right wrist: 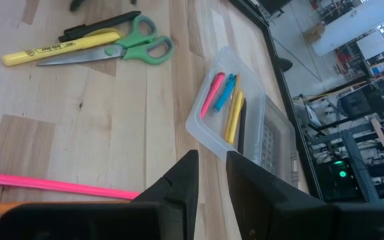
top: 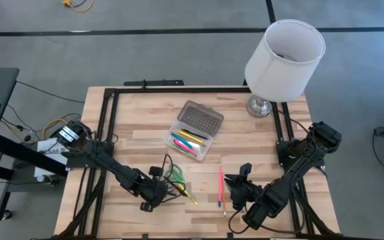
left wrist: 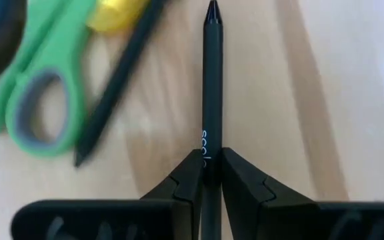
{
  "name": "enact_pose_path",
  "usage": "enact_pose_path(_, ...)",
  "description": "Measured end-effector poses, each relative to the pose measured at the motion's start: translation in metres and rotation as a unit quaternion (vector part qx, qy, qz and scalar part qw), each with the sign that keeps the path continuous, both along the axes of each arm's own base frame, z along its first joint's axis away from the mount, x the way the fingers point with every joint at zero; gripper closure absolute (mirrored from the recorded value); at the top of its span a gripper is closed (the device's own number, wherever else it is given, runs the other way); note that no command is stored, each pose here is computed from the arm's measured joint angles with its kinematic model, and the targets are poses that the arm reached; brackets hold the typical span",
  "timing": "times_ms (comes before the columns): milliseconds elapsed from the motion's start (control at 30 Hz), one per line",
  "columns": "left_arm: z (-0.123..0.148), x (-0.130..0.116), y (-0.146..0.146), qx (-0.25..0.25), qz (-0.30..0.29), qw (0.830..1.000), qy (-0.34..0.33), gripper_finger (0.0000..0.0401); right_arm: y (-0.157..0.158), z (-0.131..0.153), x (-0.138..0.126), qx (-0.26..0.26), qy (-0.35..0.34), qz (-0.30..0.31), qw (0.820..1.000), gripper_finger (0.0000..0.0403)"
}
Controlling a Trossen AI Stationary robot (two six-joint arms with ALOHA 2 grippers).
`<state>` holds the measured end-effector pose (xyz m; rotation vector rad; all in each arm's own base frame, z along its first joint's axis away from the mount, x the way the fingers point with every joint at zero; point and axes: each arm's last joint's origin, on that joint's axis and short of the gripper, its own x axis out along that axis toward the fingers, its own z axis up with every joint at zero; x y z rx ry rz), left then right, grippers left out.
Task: Pick & place school supplies into a supply box
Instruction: Put the left black pen into the gray supply box
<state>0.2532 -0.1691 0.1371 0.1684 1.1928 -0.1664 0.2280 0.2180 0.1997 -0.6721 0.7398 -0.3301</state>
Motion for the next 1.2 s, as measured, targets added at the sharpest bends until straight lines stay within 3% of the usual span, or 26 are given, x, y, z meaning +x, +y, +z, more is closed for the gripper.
enact_pose_path(300,0.024,0.005,-0.011,0.059,-0.005,0.998,-0.026,0.0362,0.0,0.0,0.0,0.0,0.0,0.0,1.0,0.0329)
enact_pose_path(433,0.032,0.008,-0.012,0.115,-0.022,0.992,-0.055,0.0362,0.0,0.0,0.0,0.0,0.0,0.0,1.0,0.0329)
enact_pose_path(533,0.038,0.012,-0.011,0.176,-0.033,0.98,-0.088,0.0362,-0.001,0.0,0.001,0.0,0.0,-0.002,1.0,0.0329)
enact_pose_path(767,0.044,0.028,0.013,0.328,-0.023,0.935,-0.132,0.0362,-0.007,0.0,0.007,0.002,0.002,-0.015,1.0,0.0329)
enact_pose_path(1200,0.049,0.075,0.092,0.355,0.014,0.925,-0.131,0.0362,-0.01,0.0,0.01,0.003,0.002,-0.022,1.0,0.0329)
